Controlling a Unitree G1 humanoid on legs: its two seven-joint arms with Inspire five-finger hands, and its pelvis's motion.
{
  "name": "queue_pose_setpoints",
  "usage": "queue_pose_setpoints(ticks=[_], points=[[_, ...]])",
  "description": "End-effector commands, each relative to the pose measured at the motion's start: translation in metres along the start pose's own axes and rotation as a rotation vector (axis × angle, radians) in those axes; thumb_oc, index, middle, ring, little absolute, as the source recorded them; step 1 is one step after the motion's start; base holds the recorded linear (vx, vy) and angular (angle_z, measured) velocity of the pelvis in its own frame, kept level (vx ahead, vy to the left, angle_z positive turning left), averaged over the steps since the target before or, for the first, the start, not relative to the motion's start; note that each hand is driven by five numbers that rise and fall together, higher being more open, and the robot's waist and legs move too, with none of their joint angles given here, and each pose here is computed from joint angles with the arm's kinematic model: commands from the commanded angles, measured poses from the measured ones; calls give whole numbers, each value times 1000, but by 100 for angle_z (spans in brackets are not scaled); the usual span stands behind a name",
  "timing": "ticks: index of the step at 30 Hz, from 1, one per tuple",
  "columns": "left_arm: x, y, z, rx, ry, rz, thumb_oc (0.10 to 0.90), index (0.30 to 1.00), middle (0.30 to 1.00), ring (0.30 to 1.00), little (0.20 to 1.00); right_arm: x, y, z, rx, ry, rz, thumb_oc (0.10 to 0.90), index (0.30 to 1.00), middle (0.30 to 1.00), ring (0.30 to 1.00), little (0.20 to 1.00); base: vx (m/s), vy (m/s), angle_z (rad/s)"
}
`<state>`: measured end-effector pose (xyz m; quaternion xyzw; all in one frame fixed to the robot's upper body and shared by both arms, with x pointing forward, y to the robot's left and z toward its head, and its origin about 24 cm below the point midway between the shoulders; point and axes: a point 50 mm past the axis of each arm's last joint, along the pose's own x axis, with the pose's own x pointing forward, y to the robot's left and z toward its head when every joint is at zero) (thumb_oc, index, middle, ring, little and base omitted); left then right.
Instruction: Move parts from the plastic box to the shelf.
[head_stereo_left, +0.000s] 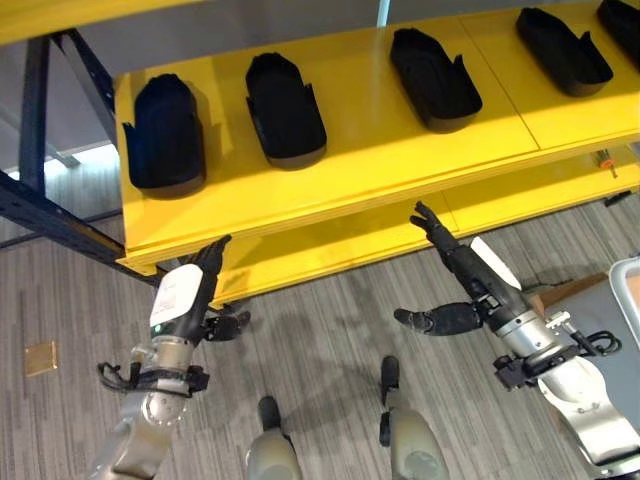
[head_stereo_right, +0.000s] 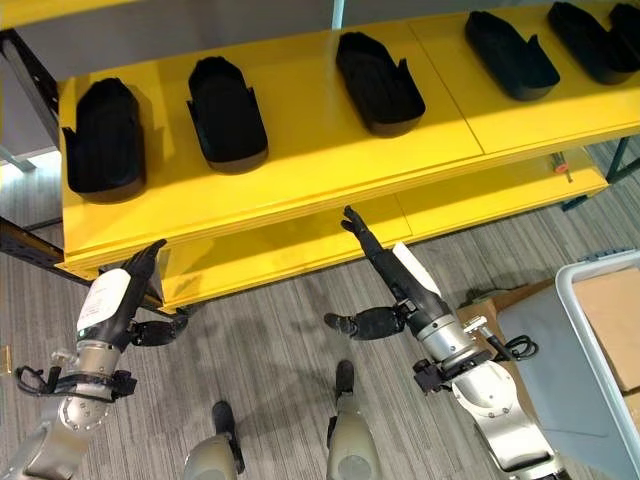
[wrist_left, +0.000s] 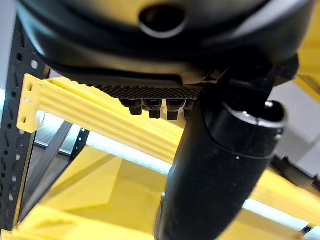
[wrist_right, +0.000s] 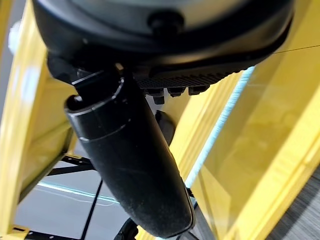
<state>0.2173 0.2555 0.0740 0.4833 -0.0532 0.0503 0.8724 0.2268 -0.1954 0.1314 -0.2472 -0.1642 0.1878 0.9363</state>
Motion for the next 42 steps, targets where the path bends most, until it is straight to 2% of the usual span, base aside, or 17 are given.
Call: queue_pose_setpoints(ticks=[1, 9, 13, 14, 15, 16, 18, 19, 21, 22, 23, 25, 28, 33, 42], points=[[-3, 31, 16, -90, -134, 108, 900, 1000, 1000, 1000, 1000, 2, -12, 40, -26, -237, -78, 900, 1000, 1000, 1000, 1000, 33, -38, 20], [-17, 17, 17, -190, -120, 23, 900, 1000, 1000, 1000, 1000, 3, -8, 39, -11, -237, -86, 900, 1000, 1000, 1000, 1000, 37, -31, 12], [-21, 5, 19, -355, -101, -13, 900, 1000, 1000, 1000, 1000, 5, -6, 36, 8, -230, -90, 900, 1000, 1000, 1000, 1000, 0, 0, 0], [-22, 2, 21, -426, -103, -25, 900, 1000, 1000, 1000, 1000, 4, -5, 34, 19, -224, -91, 900, 1000, 1000, 1000, 1000, -27, -53, 3], [-23, -6, 25, -650, -97, -50, 900, 1000, 1000, 1000, 1000, 4, -2, 30, 54, -211, -96, 900, 1000, 1000, 1000, 1000, -18, -39, 3], [-23, -5, 24, -655, -97, -52, 900, 1000, 1000, 1000, 1000, 3, -2, 30, 54, -211, -96, 900, 1000, 1000, 1000, 1000, -30, -38, 6], [-24, -22, 29, -981, -64, -108, 900, 1000, 1000, 1000, 1000, 1, 4, 20, 118, -175, -101, 900, 1000, 1000, 1000, 1000, -31, -23, 6], [-24, -22, 28, -984, -65, -110, 900, 1000, 1000, 1000, 1000, 1, 4, 20, 118, -175, -101, 900, 1000, 1000, 1000, 1000, 0, 0, 0], [-28, -38, 32, -1233, -20, -137, 900, 1000, 1000, 1000, 1000, -1, 10, 12, 162, -142, -102, 900, 1000, 1000, 1000, 1000, -32, -32, 2], [-28, -38, 32, -1233, -20, -137, 900, 1000, 1000, 1000, 1000, -1, 10, 12, 162, -142, -102, 900, 1000, 1000, 1000, 1000, -53, -31, 2], [-30, -47, 35, -1356, 4, -162, 900, 1000, 1000, 1000, 1000, -3, 15, 5, 199, -113, -105, 900, 1000, 1000, 1000, 1000, 0, 0, 0], [-32, -50, 37, -1375, 6, -180, 900, 1000, 1000, 1000, 1000, -4, 16, 2, 211, -100, -105, 900, 1000, 1000, 1000, 1000, -35, -12, 5], [-37, -66, 35, -1476, 67, -206, 900, 1000, 1000, 1000, 1000, -9, 26, -13, 347, -36, -132, 900, 1000, 1000, 1000, 1000, -53, -8, 7], [-38, -67, 33, -1491, 73, -191, 900, 1000, 1000, 1000, 1000, -14, 33, -24, 454, 10, -157, 900, 1000, 1000, 1000, 1000, -18, 6, 7], [-36, -64, 29, -1475, 67, -160, 900, 1000, 1000, 1000, 1000, -17, 39, -31, 529, 43, -157, 900, 1000, 1000, 1000, 1000, 0, 0, 0]])
